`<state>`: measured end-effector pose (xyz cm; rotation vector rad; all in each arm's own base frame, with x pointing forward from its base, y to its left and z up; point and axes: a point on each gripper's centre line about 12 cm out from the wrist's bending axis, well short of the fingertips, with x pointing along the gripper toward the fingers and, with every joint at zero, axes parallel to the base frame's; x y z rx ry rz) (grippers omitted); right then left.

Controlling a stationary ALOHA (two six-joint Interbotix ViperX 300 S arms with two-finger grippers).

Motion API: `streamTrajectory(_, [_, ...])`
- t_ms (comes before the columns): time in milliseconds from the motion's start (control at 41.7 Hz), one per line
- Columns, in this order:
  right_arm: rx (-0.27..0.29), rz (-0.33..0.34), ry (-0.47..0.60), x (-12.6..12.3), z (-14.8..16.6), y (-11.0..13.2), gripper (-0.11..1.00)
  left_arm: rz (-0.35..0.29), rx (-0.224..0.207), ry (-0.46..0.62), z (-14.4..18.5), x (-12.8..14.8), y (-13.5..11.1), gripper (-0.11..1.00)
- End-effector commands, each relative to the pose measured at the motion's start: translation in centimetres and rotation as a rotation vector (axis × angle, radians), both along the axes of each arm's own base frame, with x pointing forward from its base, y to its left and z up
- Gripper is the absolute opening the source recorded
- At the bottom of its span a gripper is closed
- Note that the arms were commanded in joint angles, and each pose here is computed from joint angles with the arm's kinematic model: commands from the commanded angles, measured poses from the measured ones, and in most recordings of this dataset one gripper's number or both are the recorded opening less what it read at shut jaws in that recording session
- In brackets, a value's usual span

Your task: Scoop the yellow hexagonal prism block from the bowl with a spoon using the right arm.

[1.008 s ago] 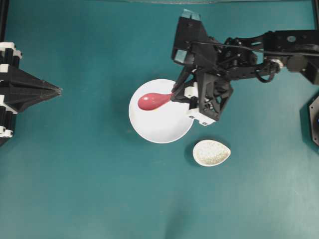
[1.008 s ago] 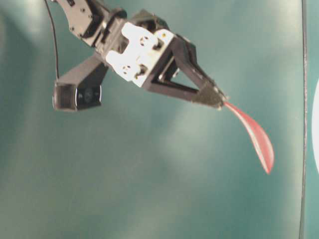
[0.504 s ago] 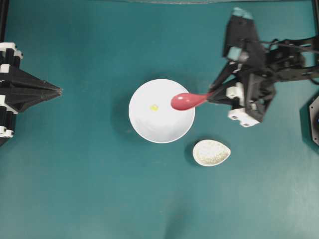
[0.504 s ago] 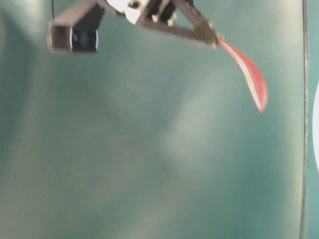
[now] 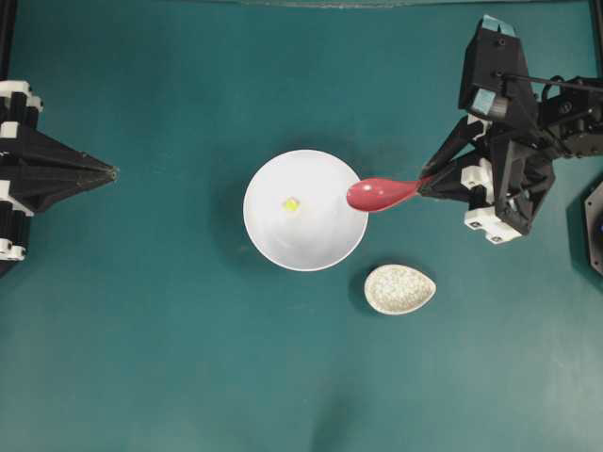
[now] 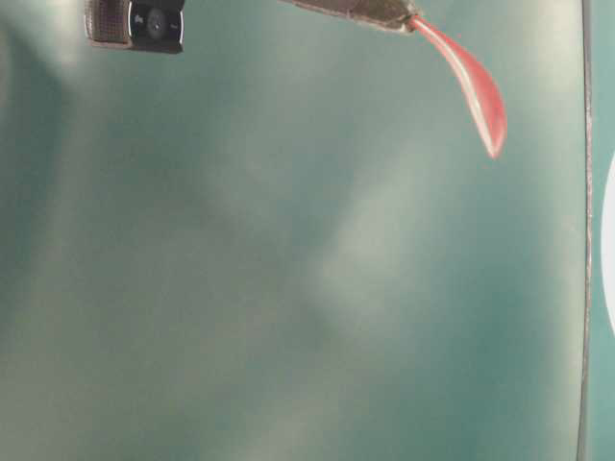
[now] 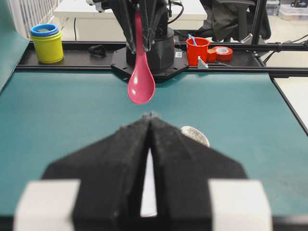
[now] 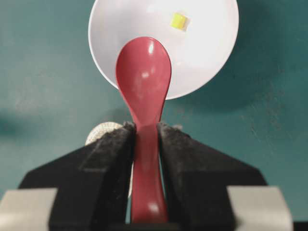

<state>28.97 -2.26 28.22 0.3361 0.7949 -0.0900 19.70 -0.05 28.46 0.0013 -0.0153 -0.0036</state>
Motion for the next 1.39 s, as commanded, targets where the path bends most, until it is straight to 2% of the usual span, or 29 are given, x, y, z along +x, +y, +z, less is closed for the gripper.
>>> streamTrajectory(0, [-0.009, 0.001, -0.019, 0.2, 0.6, 0.0, 0.24, -0.002, 0.0, -0.017, 0.8, 0.3, 0.0, 0.0])
streamTrajectory(408, [-0.042, 0.013, 0.082, 3.1, -2.0, -0.8, 0.24, -0.002, 0.0, -0.017, 0.8, 0.3, 0.0, 0.0])
streamTrajectory(816, [-0.027, 0.031, 0.223, 6.8, -5.1, -1.2, 0.24, -0.002, 0.001, -0.018, 0.8, 0.2, 0.0, 0.0])
streamTrajectory(1368, [-0.033, 0.033, 0.274, 8.4, -7.4, -1.5, 0.24, -0.002, 0.001, -0.023, 0.9, 0.2, 0.0, 0.0])
